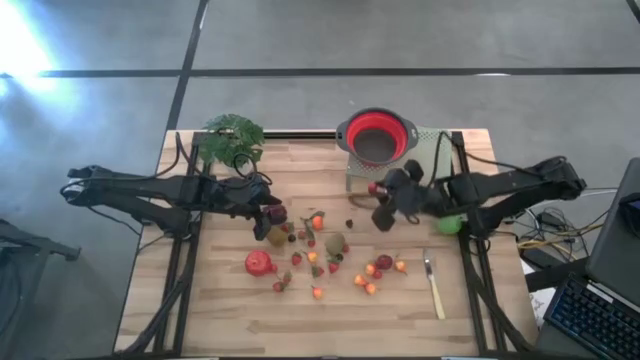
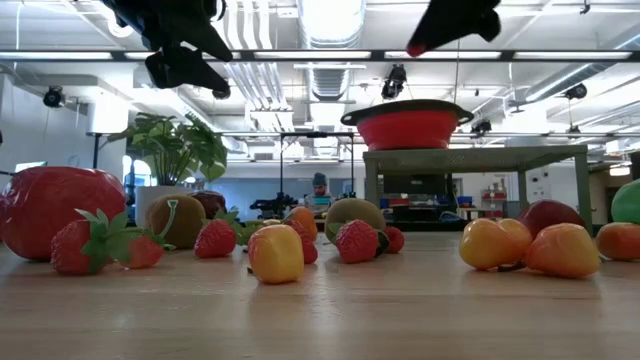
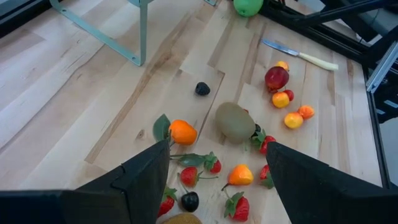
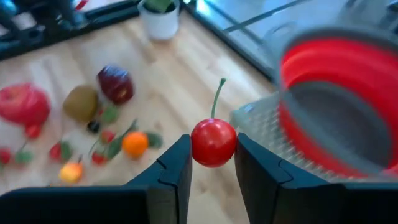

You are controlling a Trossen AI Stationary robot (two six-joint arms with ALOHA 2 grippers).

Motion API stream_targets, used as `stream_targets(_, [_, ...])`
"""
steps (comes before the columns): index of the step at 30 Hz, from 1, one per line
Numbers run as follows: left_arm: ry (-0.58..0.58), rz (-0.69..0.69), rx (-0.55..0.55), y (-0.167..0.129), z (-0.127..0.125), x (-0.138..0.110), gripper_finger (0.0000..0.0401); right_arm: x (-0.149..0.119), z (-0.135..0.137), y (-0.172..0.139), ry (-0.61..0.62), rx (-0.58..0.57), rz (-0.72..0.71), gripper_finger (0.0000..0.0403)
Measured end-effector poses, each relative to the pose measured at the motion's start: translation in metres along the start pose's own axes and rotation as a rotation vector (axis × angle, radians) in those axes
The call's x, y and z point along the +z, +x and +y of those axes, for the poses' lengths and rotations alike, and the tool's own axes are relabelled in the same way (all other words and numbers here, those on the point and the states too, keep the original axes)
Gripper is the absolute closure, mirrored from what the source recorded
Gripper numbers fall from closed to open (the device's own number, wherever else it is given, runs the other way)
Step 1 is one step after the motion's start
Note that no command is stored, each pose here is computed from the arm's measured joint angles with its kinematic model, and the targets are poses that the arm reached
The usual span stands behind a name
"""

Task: Pick & Place Fruit
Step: Put the red cherry into strainer bowl on the shelf

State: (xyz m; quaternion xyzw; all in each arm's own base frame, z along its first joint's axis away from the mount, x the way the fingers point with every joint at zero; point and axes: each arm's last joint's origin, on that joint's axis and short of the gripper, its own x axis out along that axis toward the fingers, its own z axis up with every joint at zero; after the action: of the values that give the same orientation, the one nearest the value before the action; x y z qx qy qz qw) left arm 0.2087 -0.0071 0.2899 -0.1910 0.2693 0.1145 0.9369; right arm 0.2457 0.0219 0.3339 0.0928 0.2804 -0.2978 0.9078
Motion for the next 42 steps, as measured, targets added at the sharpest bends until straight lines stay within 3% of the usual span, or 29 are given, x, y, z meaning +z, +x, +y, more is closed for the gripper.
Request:
stream_targets(10, [0.000, 0.000, 0.000, 0.000, 0.000, 0.000, 0.0128, 0.045, -0.042, 0.028, 0.021, -0.068, 0.026, 0.0304])
stream_targets(22, [0.000, 0.000, 0.000, 0.000, 0.000, 0.000, 0.0128, 0.070, -0.088, 0.081, 0.026, -0.157, 0.133, 0.0303])
stream_targets(31, [0.000, 0.000, 0.000, 0.000, 0.000, 0.000, 0.0128, 0.073, -0.110, 0.112, 0.033, -0.230, 0.214, 0.0296])
stream_targets(42, [0.000, 0.000, 0.000, 0.000, 0.000, 0.000, 0.0128, 0.058, -0.121, 0.145, 0.027, -0.257, 0.367, 0.0299])
